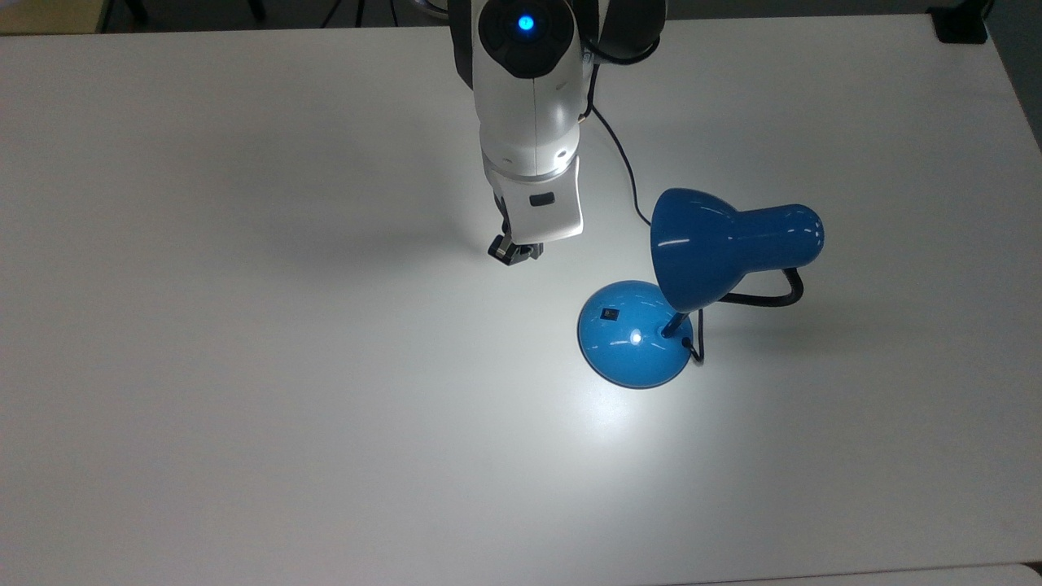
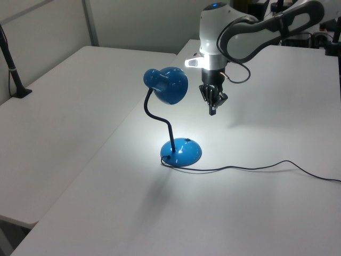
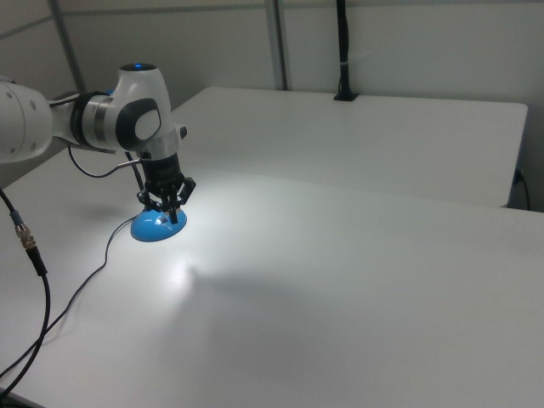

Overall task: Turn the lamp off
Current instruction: 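Lower the gripper onto the switch on the blue lamp base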

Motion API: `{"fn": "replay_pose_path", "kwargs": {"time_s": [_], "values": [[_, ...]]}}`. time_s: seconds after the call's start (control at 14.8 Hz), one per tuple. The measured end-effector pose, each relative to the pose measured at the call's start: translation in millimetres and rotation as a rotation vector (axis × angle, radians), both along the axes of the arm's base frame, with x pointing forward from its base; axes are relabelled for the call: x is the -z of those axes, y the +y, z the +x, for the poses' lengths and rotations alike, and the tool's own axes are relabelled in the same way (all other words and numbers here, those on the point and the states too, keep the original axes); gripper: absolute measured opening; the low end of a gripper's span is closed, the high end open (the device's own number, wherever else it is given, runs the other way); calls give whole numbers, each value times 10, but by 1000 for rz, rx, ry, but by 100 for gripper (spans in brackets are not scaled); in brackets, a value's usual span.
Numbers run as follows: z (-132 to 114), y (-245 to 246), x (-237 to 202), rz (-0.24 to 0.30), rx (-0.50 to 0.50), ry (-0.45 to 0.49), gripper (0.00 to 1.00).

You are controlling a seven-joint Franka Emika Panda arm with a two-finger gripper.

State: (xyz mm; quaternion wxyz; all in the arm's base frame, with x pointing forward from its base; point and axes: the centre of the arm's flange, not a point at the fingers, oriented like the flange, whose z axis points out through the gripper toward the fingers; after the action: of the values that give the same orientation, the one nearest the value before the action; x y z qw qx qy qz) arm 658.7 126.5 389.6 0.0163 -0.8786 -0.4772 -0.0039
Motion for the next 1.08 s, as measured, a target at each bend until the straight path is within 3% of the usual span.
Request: {"fn": "replay_pose_path", "kwargs": {"time_s": [0.61,1.08], "values": [[236,495,460,14,-51,-128,1],[318,595,411,22,-48,-166,1]]}}
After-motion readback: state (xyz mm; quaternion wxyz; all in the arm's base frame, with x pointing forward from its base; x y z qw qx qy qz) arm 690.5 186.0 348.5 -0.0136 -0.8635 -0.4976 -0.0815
